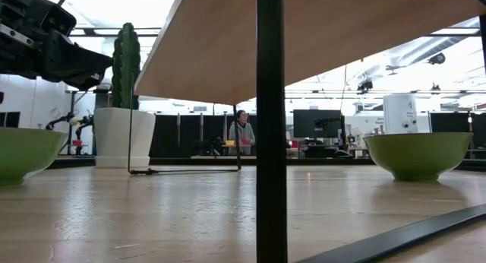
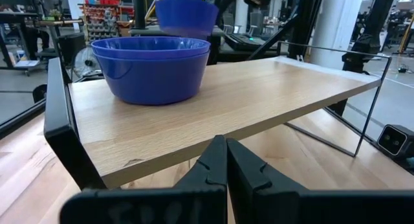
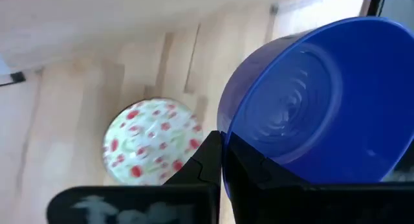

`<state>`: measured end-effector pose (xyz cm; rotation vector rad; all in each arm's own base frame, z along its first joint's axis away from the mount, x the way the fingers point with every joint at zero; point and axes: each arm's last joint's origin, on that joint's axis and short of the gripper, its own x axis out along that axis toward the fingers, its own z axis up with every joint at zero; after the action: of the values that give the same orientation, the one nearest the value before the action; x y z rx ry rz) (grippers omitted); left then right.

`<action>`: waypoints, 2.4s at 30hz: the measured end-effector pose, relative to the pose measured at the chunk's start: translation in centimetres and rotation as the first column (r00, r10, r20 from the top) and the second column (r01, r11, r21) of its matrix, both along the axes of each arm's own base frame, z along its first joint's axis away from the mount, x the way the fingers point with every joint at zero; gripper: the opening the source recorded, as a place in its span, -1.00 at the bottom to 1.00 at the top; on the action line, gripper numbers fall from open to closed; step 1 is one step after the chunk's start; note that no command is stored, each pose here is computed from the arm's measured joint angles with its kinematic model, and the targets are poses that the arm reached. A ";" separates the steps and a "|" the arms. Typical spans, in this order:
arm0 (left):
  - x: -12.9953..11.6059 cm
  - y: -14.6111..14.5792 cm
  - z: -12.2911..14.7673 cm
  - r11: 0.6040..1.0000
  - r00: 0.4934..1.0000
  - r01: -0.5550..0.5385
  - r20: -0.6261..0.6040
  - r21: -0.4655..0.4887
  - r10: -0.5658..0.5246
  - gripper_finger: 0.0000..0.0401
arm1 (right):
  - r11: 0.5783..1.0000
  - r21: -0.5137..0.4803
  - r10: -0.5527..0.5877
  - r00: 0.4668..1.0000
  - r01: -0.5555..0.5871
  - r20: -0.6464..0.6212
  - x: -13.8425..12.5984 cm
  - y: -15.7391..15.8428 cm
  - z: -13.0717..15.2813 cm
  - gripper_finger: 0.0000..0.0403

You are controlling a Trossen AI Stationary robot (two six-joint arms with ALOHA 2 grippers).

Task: Pick & Place Mini bowls
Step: Stack the blue bowl on the blue bowl on the shelf

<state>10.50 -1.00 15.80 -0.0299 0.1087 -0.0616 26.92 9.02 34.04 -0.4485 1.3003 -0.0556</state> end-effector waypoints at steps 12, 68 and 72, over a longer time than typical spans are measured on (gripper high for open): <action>0.0 0.0 0.0 1.000 1.000 0.000 0.000 0.000 0.000 -1.00 | 0.908 -0.139 0.401 0.916 -0.395 0.016 5.4 -1.1 2.9 -0.96; 0.0 0.0 0.0 1.000 1.000 0.000 0.000 0.000 0.000 -1.00 | 0.887 -0.082 0.452 0.891 -0.455 -0.046 15.0 -5.1 0.2 -0.80; 0.0 0.0 0.0 1.000 1.000 0.000 0.000 0.000 0.000 -1.00 | 0.889 -0.086 0.448 0.893 -0.450 -0.040 15.0 -5.1 0.4 -0.61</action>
<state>10.50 -0.99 15.80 -0.0303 0.1083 -0.0616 41.96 3.88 34.39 -0.8241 1.1872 0.2796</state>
